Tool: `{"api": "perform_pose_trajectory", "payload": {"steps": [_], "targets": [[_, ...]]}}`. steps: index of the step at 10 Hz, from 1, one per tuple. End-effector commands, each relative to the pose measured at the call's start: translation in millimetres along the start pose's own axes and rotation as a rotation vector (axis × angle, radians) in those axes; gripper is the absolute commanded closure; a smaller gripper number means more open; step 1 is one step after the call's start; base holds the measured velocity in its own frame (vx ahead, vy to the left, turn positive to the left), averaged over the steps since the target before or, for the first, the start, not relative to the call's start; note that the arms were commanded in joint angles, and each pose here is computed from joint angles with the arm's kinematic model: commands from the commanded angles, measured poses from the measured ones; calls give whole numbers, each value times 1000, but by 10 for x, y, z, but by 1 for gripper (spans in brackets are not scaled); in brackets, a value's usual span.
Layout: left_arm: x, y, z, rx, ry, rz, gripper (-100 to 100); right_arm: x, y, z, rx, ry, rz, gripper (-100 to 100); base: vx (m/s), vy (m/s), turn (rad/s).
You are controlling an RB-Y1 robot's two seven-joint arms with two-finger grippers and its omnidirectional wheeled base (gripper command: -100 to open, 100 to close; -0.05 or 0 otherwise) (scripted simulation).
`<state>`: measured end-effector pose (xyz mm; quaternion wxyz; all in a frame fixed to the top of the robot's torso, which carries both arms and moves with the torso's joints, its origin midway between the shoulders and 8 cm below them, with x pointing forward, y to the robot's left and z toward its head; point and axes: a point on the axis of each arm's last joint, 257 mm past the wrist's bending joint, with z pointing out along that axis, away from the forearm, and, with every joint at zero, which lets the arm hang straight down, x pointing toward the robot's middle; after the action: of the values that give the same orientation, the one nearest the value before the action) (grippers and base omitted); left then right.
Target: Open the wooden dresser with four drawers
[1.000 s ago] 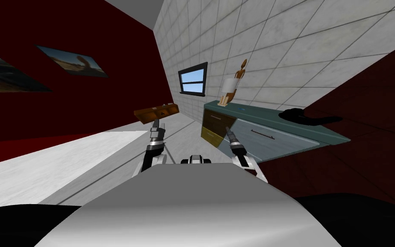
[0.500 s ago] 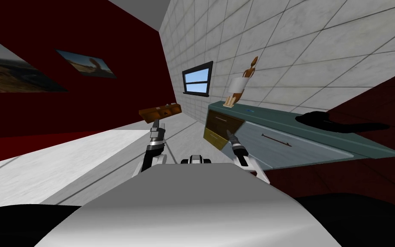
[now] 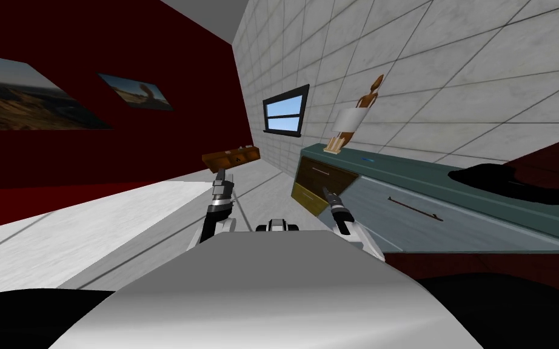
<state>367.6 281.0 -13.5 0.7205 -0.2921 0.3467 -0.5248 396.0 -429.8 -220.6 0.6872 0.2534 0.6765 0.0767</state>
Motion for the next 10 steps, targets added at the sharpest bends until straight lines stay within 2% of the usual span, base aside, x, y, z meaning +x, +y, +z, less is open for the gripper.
{"api": "perform_pose_trajectory", "payload": {"steps": [1,2,3,4,5,6,7,8,9,10], "targets": [[0,0,0,0,0,0,0,40,-294,7,82,14,-102,-100,90,69,64],[0,0,0,0,0,0,0,62,-547,-13,146,26,-153,-100,102,75,113],[0,0,0,0,0,0,0,55,-552,-14,148,25,-178,-100,83,61,53],[0,0,0,0,0,0,0,64,-810,-48,214,37,-230,-100,97,82,111],[0,0,0,0,0,0,0,51,-808,-47,213,36,-264,-100,76,65,65],[0,0,0,0,0,0,0,54,-1039,-87,270,48,-317,-100,91,62,106],[0,0,0,0,0,0,0,36,-1060,-93,279,46,-340,-100,84,45,64],[0,0,0,0,0,0,0,-2,-1280,-142,339,51,-392,-100,93,50,114],[0,0,0,0,0,0,0,3,-1302,-150,343,55,-424,-100,76,55,58],[0,0,0,0,0,0,0,-20,-1524,-213,400,66,-478,-100,82,64,122]]}}
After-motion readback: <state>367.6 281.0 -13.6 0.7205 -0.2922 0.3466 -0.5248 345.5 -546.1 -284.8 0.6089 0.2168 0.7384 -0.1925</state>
